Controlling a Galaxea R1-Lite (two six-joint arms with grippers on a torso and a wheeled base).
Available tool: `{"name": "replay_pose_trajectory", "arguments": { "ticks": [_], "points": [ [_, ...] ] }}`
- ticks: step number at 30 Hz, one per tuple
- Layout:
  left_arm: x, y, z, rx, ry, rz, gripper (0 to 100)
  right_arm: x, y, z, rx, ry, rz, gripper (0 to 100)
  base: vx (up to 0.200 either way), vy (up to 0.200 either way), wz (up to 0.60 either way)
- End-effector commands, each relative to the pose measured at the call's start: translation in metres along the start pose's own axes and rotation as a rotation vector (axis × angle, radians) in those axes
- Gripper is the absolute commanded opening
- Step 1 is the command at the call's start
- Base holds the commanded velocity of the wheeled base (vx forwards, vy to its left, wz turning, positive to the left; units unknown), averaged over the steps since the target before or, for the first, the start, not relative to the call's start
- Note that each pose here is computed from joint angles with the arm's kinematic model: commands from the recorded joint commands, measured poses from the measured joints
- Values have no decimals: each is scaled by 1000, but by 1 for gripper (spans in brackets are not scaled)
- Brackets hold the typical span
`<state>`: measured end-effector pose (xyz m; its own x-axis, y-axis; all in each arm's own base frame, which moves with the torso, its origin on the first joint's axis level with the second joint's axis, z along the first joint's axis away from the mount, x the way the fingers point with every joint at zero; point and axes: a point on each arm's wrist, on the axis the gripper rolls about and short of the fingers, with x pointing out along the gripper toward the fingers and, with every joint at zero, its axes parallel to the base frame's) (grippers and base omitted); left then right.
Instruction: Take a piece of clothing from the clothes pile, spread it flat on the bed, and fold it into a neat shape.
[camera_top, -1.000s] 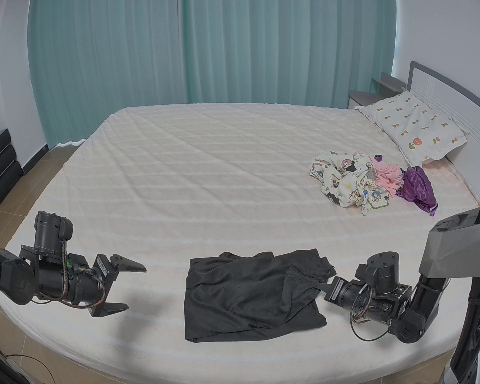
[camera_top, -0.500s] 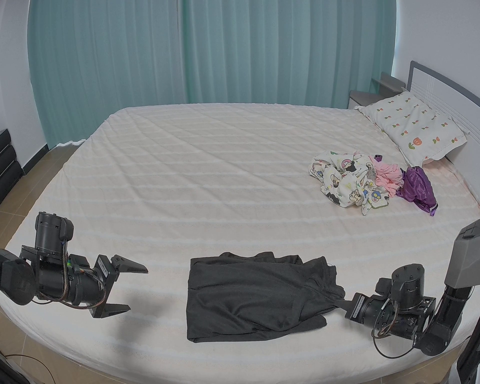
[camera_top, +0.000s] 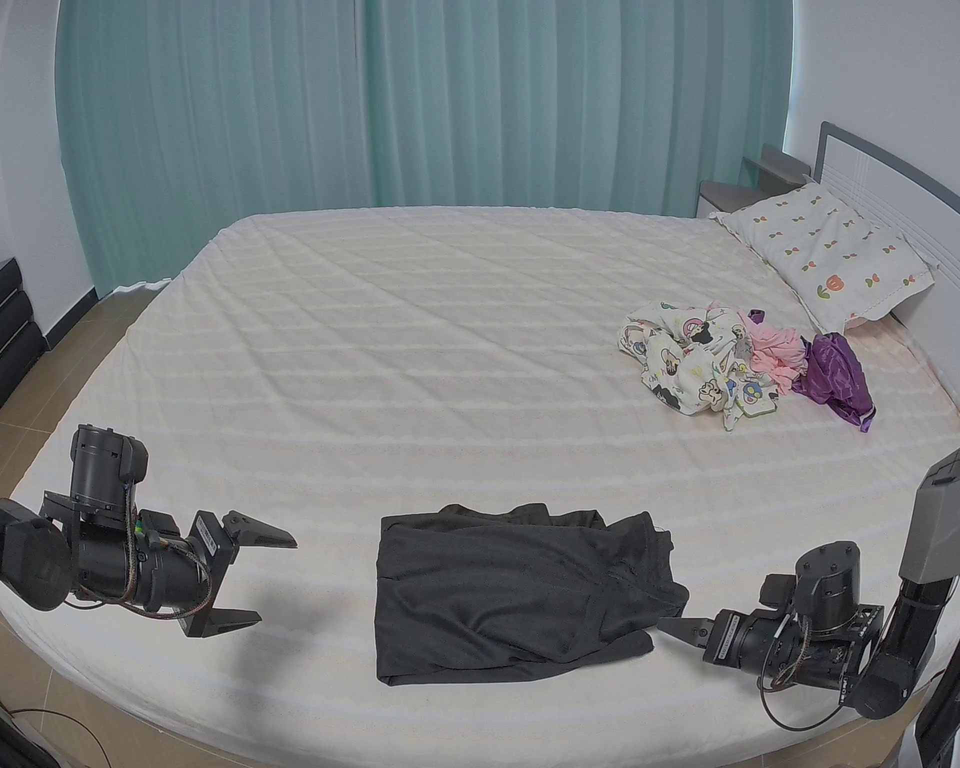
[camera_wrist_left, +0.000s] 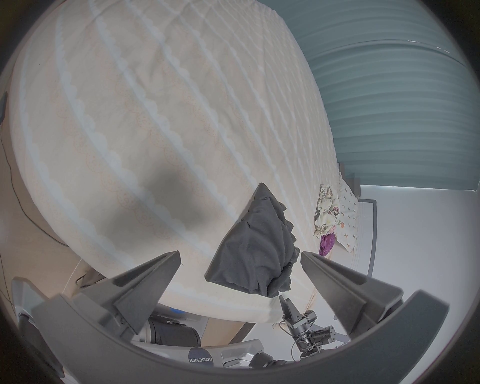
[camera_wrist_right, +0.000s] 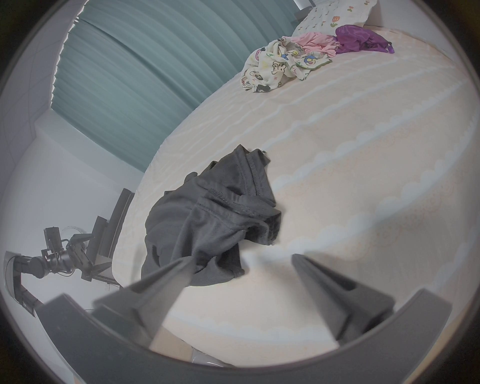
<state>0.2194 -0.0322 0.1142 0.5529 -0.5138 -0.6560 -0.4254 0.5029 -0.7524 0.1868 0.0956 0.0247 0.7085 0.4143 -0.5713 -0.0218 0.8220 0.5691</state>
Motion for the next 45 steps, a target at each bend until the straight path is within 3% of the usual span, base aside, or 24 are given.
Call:
{"name": "replay_pose_trajectory", "arguments": {
  "ticks": [1,10,20,33,34,45],
  "points": [
    [2,1,0,-4,3,5,100,2,-6,6,19,-27,-21,100,0,0,0],
    [6,3,0,-8,19,21,100,47,2,55,48,-187,31,100,0,0,0],
    [12,6,-3,-9,41,41,100,102,18,88,27,-145,42,100,0,0,0],
    [14,7,-4,-11,48,50,100,137,14,91,-35,-94,18,100,0,0,0],
    [14,7,-4,-11,48,50,100,138,14,89,-44,-90,16,0,0,0,0],
    [14,7,-4,-11,48,50,100,139,16,108,-34,-159,43,0,0,0,0]
  ]
}}
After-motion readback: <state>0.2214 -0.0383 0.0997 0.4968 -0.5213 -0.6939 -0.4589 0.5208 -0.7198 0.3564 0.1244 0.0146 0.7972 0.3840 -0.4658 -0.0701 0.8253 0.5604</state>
